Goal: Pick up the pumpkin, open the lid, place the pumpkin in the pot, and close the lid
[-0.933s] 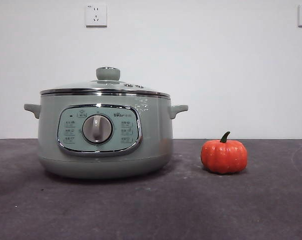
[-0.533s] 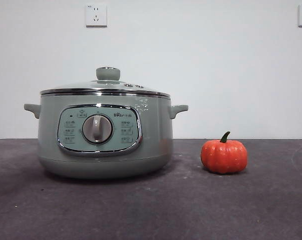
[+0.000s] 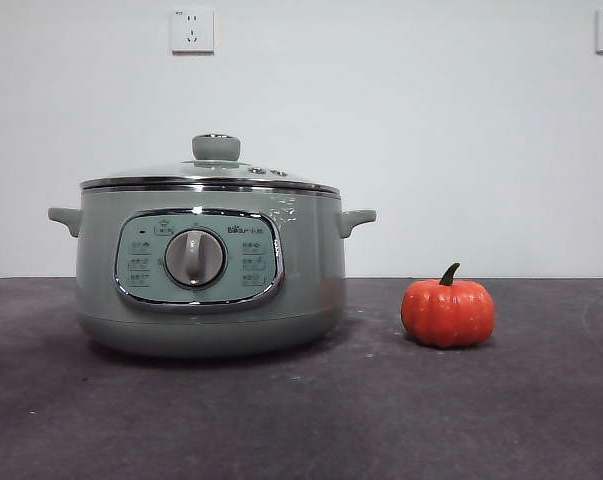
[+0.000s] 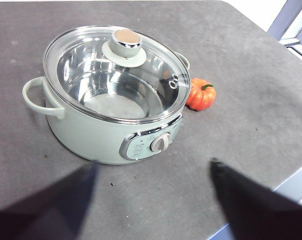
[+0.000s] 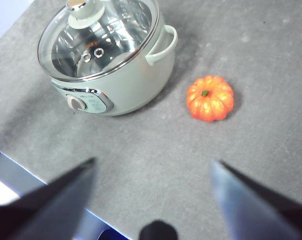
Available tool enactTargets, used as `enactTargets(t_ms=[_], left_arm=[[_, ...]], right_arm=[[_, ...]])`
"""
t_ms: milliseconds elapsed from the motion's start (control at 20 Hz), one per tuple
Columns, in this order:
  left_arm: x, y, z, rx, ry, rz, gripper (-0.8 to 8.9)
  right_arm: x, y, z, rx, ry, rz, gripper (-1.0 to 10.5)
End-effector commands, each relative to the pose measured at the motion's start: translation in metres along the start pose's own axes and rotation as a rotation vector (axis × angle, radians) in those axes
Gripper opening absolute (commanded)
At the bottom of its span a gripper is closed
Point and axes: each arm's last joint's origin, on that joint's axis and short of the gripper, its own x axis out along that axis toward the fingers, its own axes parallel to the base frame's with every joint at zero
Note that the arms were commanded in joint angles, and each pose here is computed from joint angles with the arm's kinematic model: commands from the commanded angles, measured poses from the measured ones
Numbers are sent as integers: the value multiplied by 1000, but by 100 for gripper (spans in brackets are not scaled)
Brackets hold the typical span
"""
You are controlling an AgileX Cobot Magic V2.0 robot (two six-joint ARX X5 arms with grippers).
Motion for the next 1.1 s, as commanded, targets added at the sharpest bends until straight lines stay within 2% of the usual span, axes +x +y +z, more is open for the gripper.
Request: enactTargets(t_ms=[50,300,650,850,1100], left_arm=[[0,0,0,17,-3,-3,755],[0,0,0,17,-3,-5,755],[0,0,0,16,-2,-4,755],[0,0,0,14,-3,-4,755],[0,0,0,12,-1,-5,755]], right_arm=[[6,-1,5,-3,-2,12,724],[49,-10,28,-22,26,52,723],[152,-34,46,-57,121,-55,724],[205,-46,40,-89,179,-89,724],[251,-60,26,-126,243,-152,724]])
